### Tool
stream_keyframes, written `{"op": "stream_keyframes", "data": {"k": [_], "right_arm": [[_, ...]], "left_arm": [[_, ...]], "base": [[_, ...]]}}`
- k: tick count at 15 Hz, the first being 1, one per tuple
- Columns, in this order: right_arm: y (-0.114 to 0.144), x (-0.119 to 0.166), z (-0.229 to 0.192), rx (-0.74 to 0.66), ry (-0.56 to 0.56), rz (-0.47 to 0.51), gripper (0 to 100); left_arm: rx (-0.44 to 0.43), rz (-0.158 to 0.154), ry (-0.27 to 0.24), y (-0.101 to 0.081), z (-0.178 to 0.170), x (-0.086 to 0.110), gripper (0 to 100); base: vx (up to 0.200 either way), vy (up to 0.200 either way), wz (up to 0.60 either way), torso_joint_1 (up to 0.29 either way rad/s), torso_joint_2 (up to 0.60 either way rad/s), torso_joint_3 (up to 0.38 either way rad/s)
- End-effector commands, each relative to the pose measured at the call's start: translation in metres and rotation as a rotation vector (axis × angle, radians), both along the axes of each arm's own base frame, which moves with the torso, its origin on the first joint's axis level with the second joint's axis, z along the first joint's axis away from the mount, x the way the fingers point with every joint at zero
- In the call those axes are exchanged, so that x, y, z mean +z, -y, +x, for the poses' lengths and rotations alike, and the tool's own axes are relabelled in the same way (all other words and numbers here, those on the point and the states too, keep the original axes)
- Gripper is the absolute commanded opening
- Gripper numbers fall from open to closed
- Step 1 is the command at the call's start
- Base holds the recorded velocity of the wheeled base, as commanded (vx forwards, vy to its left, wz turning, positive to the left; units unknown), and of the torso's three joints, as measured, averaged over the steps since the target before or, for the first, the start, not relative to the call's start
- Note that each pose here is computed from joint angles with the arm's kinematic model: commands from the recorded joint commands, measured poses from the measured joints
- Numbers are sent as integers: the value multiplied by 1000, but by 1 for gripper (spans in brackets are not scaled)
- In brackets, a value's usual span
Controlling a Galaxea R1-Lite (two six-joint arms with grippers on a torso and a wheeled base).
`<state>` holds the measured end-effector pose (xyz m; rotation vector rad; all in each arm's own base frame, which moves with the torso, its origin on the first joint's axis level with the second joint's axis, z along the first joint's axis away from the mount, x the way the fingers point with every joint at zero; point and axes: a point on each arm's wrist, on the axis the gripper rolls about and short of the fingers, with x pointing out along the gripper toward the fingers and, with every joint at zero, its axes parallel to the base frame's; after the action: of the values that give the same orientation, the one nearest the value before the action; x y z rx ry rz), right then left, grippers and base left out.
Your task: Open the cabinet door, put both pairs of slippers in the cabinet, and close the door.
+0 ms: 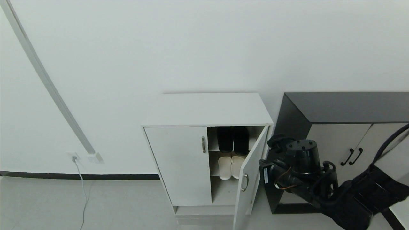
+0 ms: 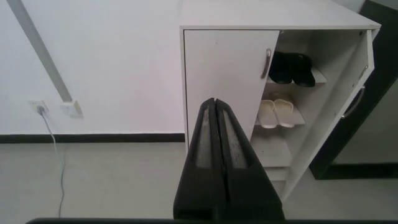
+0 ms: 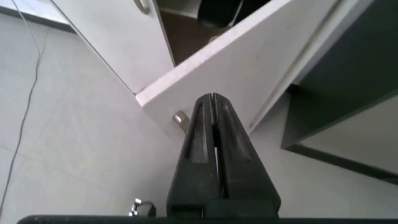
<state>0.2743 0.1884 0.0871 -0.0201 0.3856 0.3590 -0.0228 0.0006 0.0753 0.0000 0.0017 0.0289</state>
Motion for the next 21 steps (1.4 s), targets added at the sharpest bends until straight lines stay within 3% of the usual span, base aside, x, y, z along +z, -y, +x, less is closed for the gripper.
{"op": "stream_keyframes", "data": {"k": [1, 7, 21], "right_arm": [[16, 4, -23, 3, -20, -12, 0], [15, -9, -34, 38, -67, -41, 0], [-17, -35, 7, 51, -76, -38, 0]], "left_arm": [[0, 0, -1, 0, 0, 0, 0], [2, -2, 0, 0, 0, 0, 0], [3, -3, 0, 0, 0, 0, 0]], "base": [[200, 0, 0, 7, -2, 2], [33, 0, 0, 3, 1, 0], [0, 0, 0, 0, 0, 0]]}}
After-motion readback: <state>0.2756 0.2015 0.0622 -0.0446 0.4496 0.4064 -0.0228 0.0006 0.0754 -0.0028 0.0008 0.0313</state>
